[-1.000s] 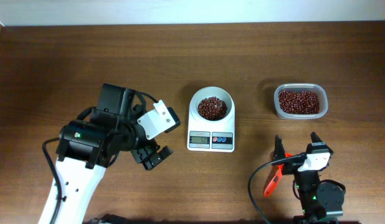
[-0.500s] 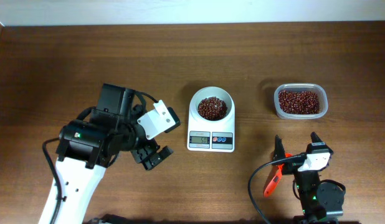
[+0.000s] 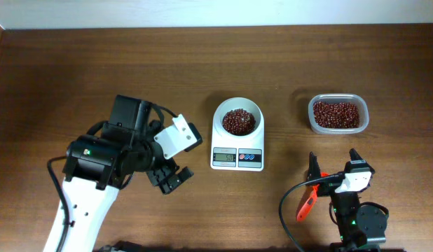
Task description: Scoop and weigh 50g on scale
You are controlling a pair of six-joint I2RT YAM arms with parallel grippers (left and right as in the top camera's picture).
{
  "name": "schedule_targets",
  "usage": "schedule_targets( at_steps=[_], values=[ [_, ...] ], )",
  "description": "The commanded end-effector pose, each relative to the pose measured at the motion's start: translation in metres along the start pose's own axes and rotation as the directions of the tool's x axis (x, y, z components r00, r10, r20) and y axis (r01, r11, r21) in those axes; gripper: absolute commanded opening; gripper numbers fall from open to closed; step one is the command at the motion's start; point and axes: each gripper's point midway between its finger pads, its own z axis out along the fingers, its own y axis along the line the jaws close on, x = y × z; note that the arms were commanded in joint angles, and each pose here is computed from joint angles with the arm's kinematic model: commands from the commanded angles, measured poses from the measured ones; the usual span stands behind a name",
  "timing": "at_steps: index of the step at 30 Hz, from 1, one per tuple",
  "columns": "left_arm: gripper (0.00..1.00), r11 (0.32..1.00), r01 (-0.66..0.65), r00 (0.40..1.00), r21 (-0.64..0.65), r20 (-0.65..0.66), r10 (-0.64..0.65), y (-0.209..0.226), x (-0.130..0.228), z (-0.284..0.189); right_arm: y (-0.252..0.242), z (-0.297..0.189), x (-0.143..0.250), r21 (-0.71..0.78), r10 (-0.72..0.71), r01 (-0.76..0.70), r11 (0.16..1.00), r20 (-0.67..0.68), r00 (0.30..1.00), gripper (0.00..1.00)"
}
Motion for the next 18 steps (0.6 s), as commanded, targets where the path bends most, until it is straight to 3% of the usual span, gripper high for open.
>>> schedule_targets(
  at_steps=[1, 4, 8, 18],
  values=[
    [0.99, 0.996, 0.040, 0.996, 0.082, -0.086, -0.033, -0.021, 0.022, -0.005, -0.001, 0.000, 0.003, 0.009, 0.011, -0.011, 1.000, -0.005, 1.000, 0.99],
    [0.99, 0.991, 0.074, 0.984, 0.109, -0.169, -0.054, -0.040, 0.045, -0.017, -0.001, 0.000, 0.003, 0.009, 0.011, -0.011, 1.000, -0.005, 1.000, 0.99],
    [0.99, 0.998, 0.037, 0.993, 0.049, -0.116, -0.031, -0.057, 0.055, -0.043, -0.001, 0.000, 0.003, 0.009, 0.011, -0.011, 1.000, -0.005, 1.000, 0.99],
    [0.99, 0.968, -0.094, 0.970, -0.233, 0.198, 0.142, -0.112, 0.083, -0.106, -0.001, 0.000, 0.003, 0.009, 0.011, -0.011, 1.000, -0.005, 1.000, 0.99]
  ],
)
